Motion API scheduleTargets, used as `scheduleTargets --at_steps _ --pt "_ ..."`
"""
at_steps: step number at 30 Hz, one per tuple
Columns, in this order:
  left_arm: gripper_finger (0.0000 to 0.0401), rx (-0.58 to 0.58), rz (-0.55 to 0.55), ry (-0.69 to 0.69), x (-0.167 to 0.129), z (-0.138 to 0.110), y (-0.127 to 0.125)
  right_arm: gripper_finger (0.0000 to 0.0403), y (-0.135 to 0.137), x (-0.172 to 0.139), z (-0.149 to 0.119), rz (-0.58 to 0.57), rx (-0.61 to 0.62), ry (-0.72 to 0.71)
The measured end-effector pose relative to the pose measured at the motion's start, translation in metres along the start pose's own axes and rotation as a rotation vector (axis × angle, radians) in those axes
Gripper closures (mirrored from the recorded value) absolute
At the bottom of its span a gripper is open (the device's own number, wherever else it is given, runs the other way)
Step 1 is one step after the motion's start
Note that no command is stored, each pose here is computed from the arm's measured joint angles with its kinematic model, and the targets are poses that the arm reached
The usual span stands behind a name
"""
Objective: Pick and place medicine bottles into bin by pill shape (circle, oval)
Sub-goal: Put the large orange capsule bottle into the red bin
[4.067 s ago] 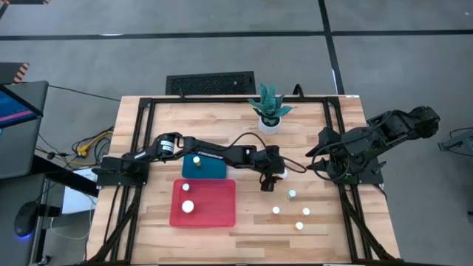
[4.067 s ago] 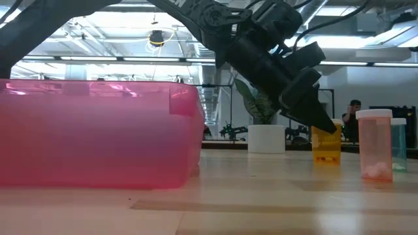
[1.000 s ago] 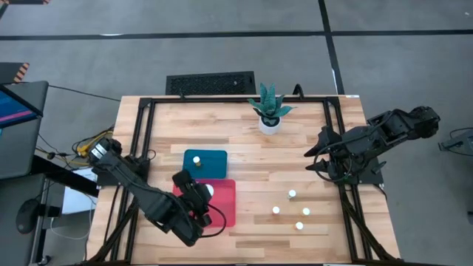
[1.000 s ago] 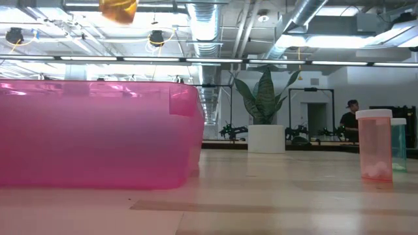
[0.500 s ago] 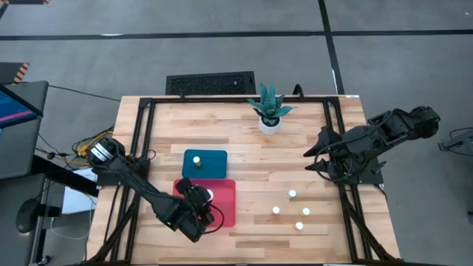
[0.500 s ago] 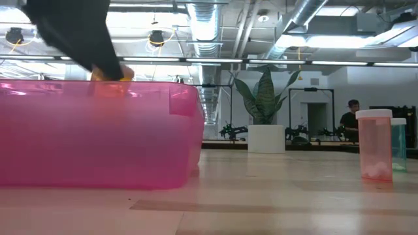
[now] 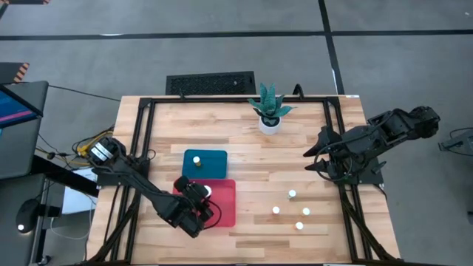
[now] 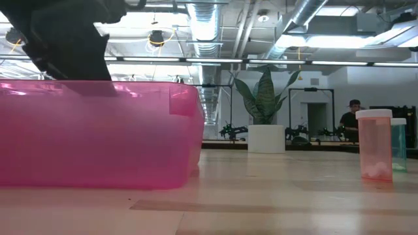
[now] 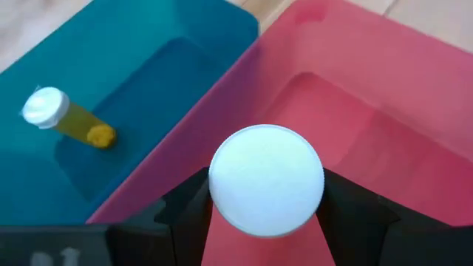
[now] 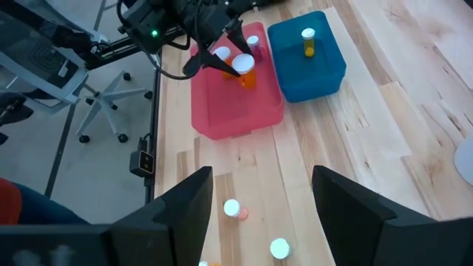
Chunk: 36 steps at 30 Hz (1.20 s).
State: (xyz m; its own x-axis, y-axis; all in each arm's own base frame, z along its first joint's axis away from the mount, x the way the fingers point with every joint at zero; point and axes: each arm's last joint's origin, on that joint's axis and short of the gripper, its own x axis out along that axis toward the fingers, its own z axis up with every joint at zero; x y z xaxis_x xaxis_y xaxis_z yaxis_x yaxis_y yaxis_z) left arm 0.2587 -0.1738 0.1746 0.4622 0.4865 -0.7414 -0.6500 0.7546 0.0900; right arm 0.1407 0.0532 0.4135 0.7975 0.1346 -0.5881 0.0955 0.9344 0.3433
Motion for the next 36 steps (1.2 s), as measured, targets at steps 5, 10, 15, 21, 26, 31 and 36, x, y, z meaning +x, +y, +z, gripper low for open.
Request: scheduleTargets --at_steps 5,10,15,21,26,31,36 --pt "0.0195 0.009 0.023 -0.009 0.007 -0.005 0.005 0.0163 0.000 0.000 0.000 -0.001 -0.005 0.000" --pt "0.0195 -0.028 0.010 0.012 0.013 -0.014 0.008 0.0163 0.000 0.000 0.000 -0.001 -0.007 0.000" --pt "0.0195 -0.019 -0.008 -0.003 0.015 -0.012 0.006 0.0163 0.000 0.000 0.000 -0.001 -0.008 0.000" --pt "0.0186 -0.036 -0.025 0.002 0.018 -0.008 0.005 0.0163 0.000 0.000 0.000 -0.001 -0.008 0.001" --pt "0.0148 -0.017 -0.055 0.019 0.015 -0.004 0.000 0.0163 0.000 0.000 0.000 -0.001 -0.008 0.000" --pt "0.0120 0.021 -0.083 0.016 0.009 0.003 -0.006 0.0163 0.000 0.000 0.000 -0.001 -0.008 0.000" --pt "0.0119 0.008 -0.100 0.006 0.004 0.010 -0.011 0.0163 0.000 0.000 0.000 0.000 -0.008 0.001"
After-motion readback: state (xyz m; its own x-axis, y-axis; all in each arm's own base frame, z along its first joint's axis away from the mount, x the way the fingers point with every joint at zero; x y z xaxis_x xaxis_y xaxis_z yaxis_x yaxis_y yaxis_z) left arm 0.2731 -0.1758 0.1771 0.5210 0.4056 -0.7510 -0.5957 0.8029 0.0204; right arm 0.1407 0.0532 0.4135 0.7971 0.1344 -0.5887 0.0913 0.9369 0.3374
